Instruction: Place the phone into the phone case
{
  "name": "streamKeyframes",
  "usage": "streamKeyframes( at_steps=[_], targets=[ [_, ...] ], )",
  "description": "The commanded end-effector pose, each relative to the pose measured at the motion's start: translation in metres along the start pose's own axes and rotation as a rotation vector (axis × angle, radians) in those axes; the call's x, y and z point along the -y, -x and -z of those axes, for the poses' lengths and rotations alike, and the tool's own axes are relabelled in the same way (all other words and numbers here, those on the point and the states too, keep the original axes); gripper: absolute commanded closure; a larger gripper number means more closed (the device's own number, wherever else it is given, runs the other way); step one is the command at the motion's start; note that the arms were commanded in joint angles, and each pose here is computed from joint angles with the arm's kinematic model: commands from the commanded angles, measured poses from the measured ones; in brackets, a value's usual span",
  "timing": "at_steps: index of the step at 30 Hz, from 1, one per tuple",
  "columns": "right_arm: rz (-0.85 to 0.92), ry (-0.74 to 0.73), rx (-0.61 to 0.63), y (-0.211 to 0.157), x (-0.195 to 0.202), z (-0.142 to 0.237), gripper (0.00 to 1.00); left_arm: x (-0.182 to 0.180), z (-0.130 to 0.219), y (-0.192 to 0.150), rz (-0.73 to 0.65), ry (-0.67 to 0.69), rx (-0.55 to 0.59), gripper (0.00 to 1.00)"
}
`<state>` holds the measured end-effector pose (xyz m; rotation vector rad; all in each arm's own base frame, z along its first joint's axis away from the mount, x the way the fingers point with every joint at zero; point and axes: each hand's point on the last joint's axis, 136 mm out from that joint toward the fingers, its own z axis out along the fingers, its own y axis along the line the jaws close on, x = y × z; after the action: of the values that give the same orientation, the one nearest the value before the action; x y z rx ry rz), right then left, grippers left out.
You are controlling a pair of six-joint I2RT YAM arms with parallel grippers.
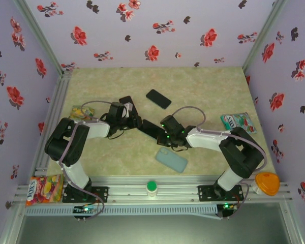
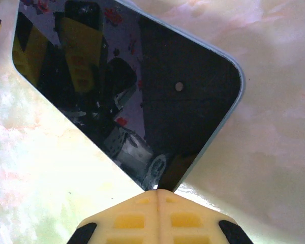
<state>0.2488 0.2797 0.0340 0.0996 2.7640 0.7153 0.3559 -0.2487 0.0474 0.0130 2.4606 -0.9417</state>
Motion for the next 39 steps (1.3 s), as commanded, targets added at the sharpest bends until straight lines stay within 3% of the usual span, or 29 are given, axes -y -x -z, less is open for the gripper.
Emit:
streamKeyframes(
  at_steps=[1,39],
  targets=[
    [-0.015,-0.067,-0.022,-0.005,0.018,-0.009,0.97,0.005,-0.003,0.004,-0.031,0.003,0.004,0.59],
    [0.048,-0.324,-0.215,-0.023,0.052,-0.034,1.0,-0.007,-0.014,-0.014,-0.033,0.029,-0.039,0.59]
  ],
)
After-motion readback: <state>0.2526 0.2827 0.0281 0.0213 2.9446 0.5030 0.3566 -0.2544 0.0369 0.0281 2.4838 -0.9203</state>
